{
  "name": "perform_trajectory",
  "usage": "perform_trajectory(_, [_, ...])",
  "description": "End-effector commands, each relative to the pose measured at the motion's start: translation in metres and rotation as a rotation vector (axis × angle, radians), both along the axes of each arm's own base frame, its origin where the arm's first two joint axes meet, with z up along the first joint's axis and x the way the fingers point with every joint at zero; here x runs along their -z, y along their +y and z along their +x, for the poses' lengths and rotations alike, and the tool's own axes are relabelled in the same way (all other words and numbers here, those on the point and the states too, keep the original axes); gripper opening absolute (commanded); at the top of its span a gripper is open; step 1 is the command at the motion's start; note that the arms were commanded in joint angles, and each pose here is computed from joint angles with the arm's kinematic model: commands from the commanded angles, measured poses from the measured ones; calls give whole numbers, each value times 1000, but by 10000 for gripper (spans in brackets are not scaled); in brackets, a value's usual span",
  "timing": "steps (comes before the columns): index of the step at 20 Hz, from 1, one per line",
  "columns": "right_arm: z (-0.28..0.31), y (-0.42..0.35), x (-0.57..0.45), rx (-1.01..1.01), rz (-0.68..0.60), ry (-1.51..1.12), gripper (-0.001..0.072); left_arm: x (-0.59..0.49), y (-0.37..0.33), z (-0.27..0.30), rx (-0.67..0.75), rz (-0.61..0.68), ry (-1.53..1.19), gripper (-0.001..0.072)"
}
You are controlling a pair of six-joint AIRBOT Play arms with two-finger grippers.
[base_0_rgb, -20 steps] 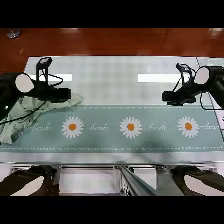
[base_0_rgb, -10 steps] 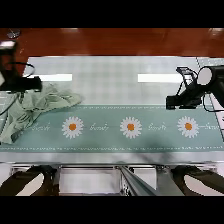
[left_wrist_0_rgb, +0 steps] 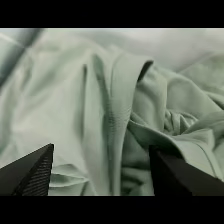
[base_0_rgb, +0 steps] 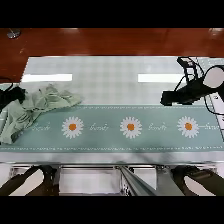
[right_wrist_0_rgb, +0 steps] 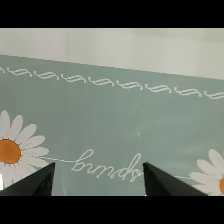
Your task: Fold the shirts.
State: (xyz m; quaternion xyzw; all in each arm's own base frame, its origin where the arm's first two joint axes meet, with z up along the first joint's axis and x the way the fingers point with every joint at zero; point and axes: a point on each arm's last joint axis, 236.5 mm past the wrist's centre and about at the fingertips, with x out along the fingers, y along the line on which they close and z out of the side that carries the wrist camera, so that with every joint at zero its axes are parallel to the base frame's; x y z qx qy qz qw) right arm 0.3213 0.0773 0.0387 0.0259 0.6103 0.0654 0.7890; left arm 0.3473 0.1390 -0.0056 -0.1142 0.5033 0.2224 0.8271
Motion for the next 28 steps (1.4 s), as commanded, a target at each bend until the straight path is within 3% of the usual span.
perform_trajectory(1, [2, 6, -4, 27, 20, -19, 626, 67, -18, -8, -41, -174, 151, 703])
perform_trajectory(6, [2, 14, -5, 35, 56, -17, 625, 98, -45, -3, -28, -315, 214, 680])
perform_trajectory(8, [3, 14, -6, 36, 57, -20, 625, 85, -44, 7, 5, -303, 182, 24])
perform_trajectory(11, [2, 15, -6, 36, 64, -17, 626, 33, -66, 38, 118, -343, 60, 32])
perform_trajectory(14, [-6, 23, -10, 16, 97, 1, 625, -88, -120, 86, 291, -475, -282, 32])
perform_trajectory(16, [-14, 25, -24, -6, 111, -25, 625, -174, -147, 92, 400, -462, -469, 32])
perform_trajectory(22, [-33, 17, -96, 21, 148, -256, 625, -357, -213, 43, 604, -384, -823, 32])
perform_trajectory(28, [-75, 9, -153, 40, 200, -429, 624, -490, -320, -33, 882, -627, -1119, 32])
